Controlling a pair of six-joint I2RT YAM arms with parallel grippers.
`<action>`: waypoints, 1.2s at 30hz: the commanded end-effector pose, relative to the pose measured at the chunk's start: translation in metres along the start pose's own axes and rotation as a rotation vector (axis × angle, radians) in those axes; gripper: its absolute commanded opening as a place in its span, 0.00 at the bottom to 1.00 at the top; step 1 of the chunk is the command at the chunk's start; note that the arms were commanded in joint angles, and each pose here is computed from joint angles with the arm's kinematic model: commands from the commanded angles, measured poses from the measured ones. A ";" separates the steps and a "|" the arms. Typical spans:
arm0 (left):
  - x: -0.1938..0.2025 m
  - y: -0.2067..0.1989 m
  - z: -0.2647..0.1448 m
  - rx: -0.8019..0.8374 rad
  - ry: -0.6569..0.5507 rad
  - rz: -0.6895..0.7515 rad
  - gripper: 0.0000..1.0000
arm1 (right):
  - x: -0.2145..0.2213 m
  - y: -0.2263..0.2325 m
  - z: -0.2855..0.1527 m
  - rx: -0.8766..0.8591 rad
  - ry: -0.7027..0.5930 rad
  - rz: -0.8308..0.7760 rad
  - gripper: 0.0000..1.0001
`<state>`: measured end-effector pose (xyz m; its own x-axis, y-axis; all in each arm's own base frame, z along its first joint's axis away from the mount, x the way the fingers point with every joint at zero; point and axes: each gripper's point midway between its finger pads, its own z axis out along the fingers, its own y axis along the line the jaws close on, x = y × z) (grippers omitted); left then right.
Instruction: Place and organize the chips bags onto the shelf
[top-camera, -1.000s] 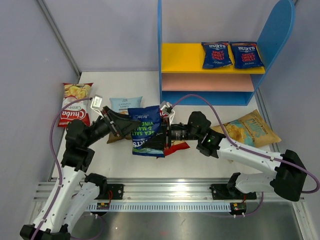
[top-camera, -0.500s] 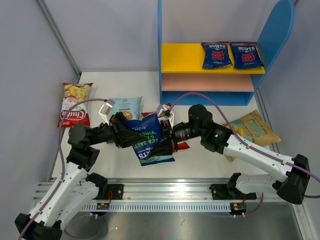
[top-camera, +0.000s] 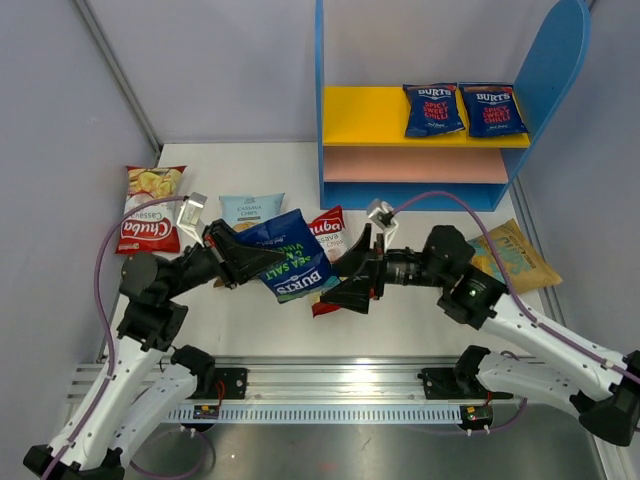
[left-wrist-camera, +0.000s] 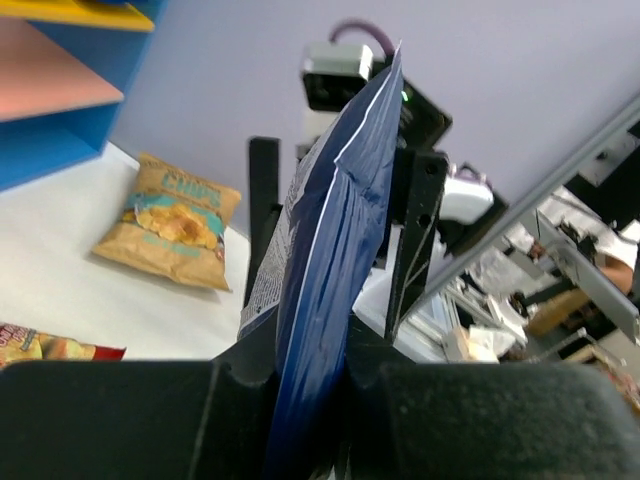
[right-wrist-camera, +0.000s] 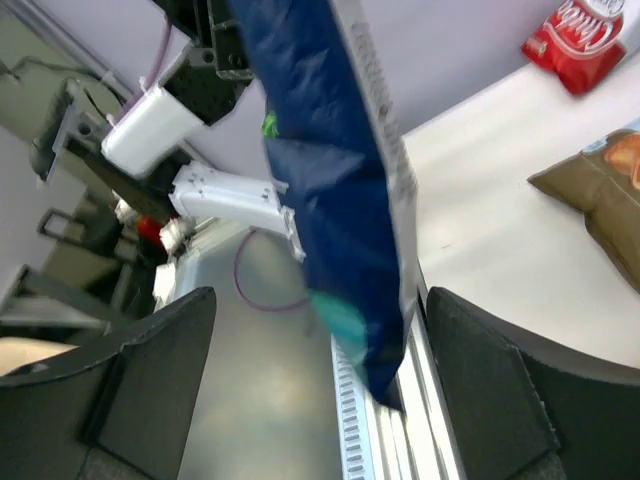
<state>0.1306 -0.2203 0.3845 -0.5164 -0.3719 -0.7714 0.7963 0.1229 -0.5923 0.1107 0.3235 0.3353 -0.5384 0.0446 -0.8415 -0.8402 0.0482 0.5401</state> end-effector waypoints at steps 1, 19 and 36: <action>-0.045 -0.019 -0.001 -0.011 -0.198 0.018 0.04 | -0.026 -0.002 -0.010 0.045 -0.206 0.030 0.95; -0.065 0.017 -0.019 0.022 -0.614 -0.590 0.00 | -0.075 0.010 0.000 -0.131 -0.611 0.042 0.90; -0.040 0.031 -0.003 0.001 -0.568 -0.694 0.02 | -0.082 0.002 0.024 -0.156 -0.622 0.099 0.53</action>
<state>0.1766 -0.2045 0.3867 -0.6673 -0.7447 -0.0087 0.3223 -0.2782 -0.9048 0.1604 0.3508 0.3701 -0.5560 0.5477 -0.6252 -0.7756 -0.0713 0.6272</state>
